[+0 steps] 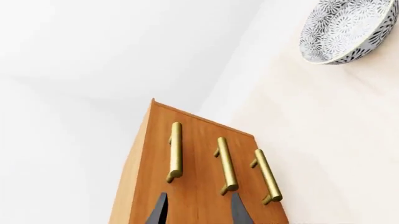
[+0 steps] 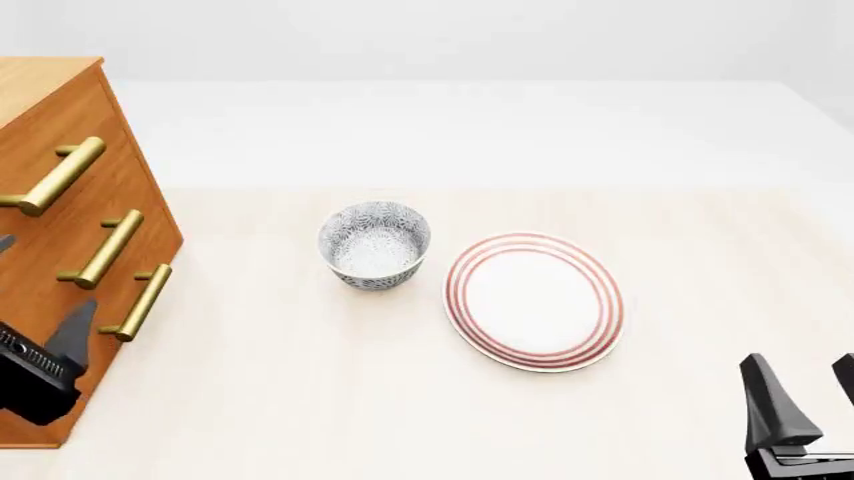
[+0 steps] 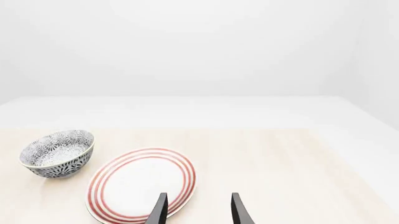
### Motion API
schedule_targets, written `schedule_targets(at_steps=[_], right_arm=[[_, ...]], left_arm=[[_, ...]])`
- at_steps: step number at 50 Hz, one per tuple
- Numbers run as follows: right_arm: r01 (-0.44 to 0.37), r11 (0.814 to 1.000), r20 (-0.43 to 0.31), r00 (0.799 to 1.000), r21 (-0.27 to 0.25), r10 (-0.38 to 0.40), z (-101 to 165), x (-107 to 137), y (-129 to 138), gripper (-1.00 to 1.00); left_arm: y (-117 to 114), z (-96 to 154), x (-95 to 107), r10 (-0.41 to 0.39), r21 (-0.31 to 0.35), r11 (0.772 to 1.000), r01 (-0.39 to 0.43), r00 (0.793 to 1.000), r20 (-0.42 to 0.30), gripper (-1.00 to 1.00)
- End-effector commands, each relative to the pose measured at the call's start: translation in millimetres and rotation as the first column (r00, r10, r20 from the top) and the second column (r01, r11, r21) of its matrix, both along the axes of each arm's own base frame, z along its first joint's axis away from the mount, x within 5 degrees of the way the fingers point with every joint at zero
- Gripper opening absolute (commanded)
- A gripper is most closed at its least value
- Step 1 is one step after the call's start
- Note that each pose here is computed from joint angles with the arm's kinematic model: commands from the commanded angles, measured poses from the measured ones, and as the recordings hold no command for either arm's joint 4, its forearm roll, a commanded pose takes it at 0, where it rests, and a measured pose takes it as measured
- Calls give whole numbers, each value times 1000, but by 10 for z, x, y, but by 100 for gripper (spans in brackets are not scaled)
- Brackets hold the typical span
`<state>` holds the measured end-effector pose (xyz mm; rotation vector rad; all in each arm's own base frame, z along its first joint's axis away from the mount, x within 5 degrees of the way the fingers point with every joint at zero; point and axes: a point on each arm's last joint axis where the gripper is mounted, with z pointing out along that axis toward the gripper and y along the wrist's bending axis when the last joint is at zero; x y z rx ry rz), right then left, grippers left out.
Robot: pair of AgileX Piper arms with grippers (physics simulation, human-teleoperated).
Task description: Open the top drawer of the cabinet.
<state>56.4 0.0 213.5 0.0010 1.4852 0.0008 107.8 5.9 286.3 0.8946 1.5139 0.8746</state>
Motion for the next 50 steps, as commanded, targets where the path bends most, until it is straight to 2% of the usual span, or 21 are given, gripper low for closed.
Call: schedule_targets(at_steps=[1,17,28,39,41,50], right_arm=[[0,1000,0,1000,0,0,2,0,0,100],[0,1000,0,1000,0,0,2,0,0,100],[0,1000,0,1000,0,0,2,0,0,100],[0,1000,0,1000,0,0,2,0,0,100],[0,1000,0,1000,0,0,2,0,0,100],[0,1000,0,1000,0,0,2,0,0,100]], left_arm=[[33,34,61,16,96,995,-17,1000,8,100],[90,-41,265,37,190,981,-38,999,9,100],[117,-17,448,40,201,979,-40,999,6,100],[197,-14,549,78,228,970,-83,996,31,100],[189,9,591,71,216,974,-74,997,24,100],[245,-76,719,88,248,965,-89,996,17,100]])
